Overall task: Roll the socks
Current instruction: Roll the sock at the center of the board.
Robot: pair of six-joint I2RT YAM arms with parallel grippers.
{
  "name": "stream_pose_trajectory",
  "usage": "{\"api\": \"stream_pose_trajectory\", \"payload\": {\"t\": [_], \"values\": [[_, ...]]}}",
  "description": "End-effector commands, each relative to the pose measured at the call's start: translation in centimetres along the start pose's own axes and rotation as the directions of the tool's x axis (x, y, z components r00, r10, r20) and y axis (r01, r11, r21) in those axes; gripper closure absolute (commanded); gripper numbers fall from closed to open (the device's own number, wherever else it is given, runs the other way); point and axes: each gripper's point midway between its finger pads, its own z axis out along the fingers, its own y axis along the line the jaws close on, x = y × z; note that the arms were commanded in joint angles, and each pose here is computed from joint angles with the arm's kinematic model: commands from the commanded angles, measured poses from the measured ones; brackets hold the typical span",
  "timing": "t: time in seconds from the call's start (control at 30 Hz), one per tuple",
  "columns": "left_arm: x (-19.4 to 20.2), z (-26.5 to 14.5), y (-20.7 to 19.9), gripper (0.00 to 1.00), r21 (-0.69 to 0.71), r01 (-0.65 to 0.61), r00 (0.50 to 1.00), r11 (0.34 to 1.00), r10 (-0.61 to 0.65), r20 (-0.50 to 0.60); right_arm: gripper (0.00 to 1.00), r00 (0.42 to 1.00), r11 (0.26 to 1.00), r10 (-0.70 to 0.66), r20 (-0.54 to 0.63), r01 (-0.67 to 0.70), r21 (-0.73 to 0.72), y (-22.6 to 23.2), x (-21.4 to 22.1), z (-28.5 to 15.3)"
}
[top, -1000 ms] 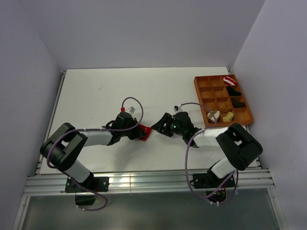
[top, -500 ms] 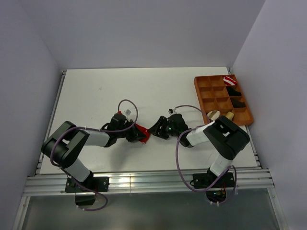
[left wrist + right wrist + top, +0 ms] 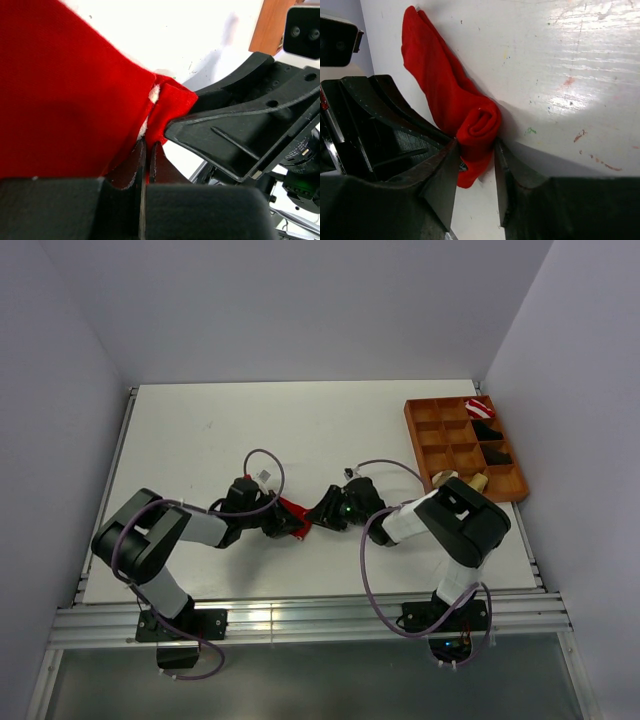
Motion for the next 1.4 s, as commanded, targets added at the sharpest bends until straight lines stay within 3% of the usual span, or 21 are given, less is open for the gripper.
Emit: {"api": "stream_pose_trajectory", "payload": {"t": [0.0,0.17,0.4,0.5,0.53,0.7,0.77,0.87,0.97,1.1,1.37], "values": [[1.2,0.2,1.8,1.0,-0.038,0.026,0.999,0.999,-0.028,-0.044,0.62,1.0,1.0,-0.014,-0.018,0.014,0.002,0.1,0.3,0.8],[1.3,0.3,2.0,1.0,-0.036,0.022,0.998,0.999,-0.024,-0.054,0.7,1.0,1.0,-0.025,-0.017,0.025,0.003,0.2,0.1,1.0],[1.5,0.5,2.5,1.0,-0.048,0.009,0.998,0.999,-0.012,-0.063,1.0,0.999,0.999,-0.044,-0.01,0.044,0.012,0.7,-0.4,0.7],[0.8,0.2,3.0,0.98,-0.085,-0.032,0.999,0.996,0.03,-0.028,1.0,0.998,0.997,-0.054,-0.018,0.055,0.061,0.2,-0.4,0.4],[0.2,-0.1,3.0,0.96,-0.111,-0.046,0.999,0.993,0.046,0.005,1.0,0.998,0.995,-0.055,-0.014,0.056,0.078,0.1,-0.6,0.3],[-2.1,-1.8,2.3,0.64,-0.177,-0.147,0.978,0.973,0.169,0.122,1.0,0.998,0.985,-0.055,-0.037,0.06,0.163,-0.4,-0.8,0.0],[-3.1,-2.8,1.5,0.57,-0.217,-0.186,0.955,0.958,0.228,0.189,1.0,0.998,0.982,-0.055,-0.035,0.06,0.179,-0.1,-1.2,0.1],[-3.7,-4.0,0.0,0.54,-0.274,-0.279,0.906,0.92,0.347,0.242,1.0,0.998,0.973,-0.045,-0.054,0.056,0.225,-0.5,-1.2,0.0],[-4.3,-4.9,-1.9,0.55,-0.368,-0.367,0.813,0.854,0.487,0.319,1.0,0.997,0.967,-0.042,-0.072,0.058,0.247,-0.5,-1.1,0.0],[-3.1,-5.3,-3.6,0.6,-0.465,-0.453,0.705,0.761,0.625,0.336,1.0,0.995,0.959,-0.038,-0.094,0.062,0.276,-0.5,-0.9,0.0],[-0.7,-2.9,-3.9,0.55,-0.557,-0.549,0.606,0.623,0.756,0.248,1.0,0.992,0.956,-0.038,-0.119,0.071,0.285,-0.1,-0.8,0.2]]}}
